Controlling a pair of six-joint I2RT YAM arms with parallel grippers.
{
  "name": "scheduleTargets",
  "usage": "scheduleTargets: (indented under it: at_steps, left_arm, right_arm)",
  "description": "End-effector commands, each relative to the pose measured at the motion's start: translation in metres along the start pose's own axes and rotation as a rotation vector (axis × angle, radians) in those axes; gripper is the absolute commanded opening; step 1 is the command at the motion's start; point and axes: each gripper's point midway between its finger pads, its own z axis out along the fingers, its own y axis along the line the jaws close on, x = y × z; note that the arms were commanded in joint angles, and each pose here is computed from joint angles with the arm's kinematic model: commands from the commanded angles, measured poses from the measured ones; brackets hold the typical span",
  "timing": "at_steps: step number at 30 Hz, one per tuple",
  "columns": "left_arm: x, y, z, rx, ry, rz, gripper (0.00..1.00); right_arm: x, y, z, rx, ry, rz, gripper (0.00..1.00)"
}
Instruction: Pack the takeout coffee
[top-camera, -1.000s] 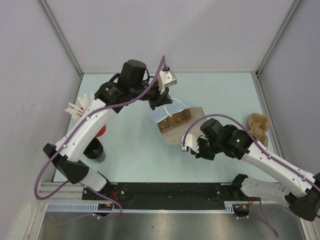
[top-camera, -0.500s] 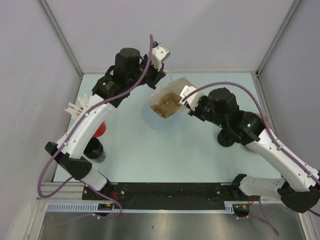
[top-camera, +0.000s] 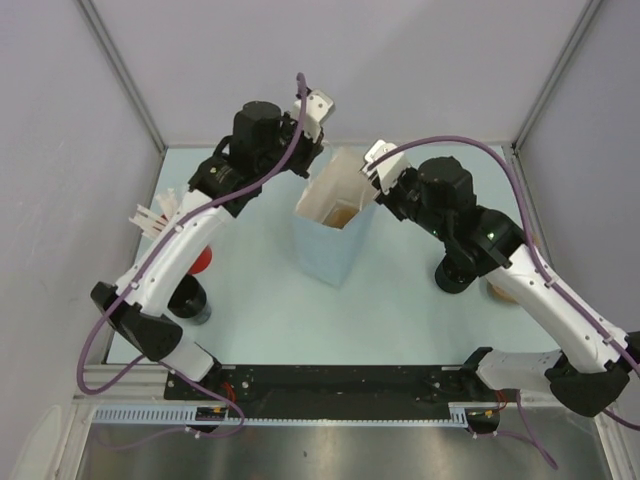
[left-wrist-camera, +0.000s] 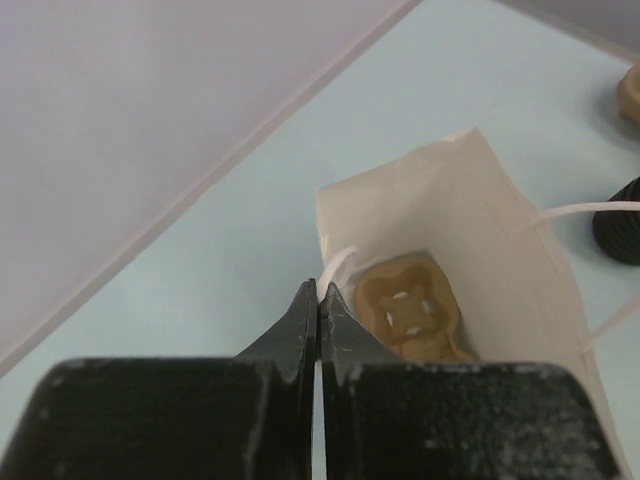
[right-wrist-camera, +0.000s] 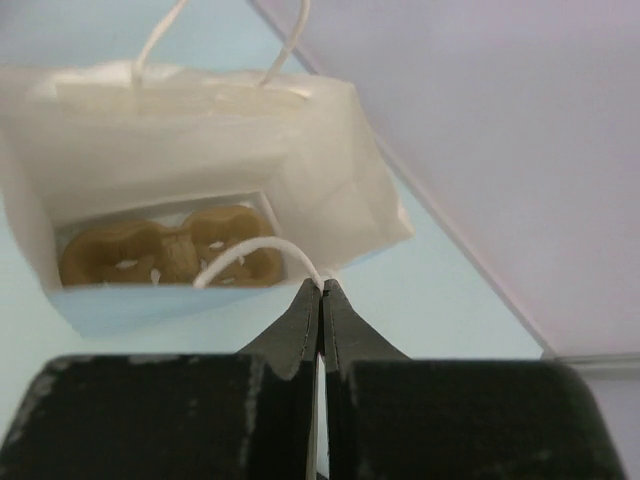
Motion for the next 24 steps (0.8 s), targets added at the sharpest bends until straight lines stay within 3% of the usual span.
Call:
scheduleTargets:
  at_steps: [1,3,11,15,19,24]
  left_arm:
    - [0.047,0.01,0.017,-0.056,0.138,0.021,0.0]
    - [0.039,0.016,0.015,-0.073,0.12,0.034,0.0]
    - [-0.073,0.037,-0.033,-0.131,-0.185,0.056,0.0]
    - [-0.097,0.04,-0.045,-0.132,-0.247,0.051,0.0]
    - [-0.074,0.037,-0.033,-0.124,-0.196,0.044,0.0]
    - [0.027,0.015,0.014,-0.04,0.025,0.021,0.0]
  right_arm:
    - [0.043,0.024,0.019,-0.074,0.096,0.019,0.0]
    - [0.033,0.014,0.013,-0.056,0.051,0.043,0.0]
    - [-0.037,-0.038,-0.01,0.052,-0.094,0.067,0.0]
    - [-0.06,-0.051,-0.02,0.059,-0.147,0.09,0.0]
    - [-0.042,-0.034,-0.011,0.003,-0.116,0.092,0.0]
    - [0.038,0.019,0.025,-0.126,0.058,0.093,0.0]
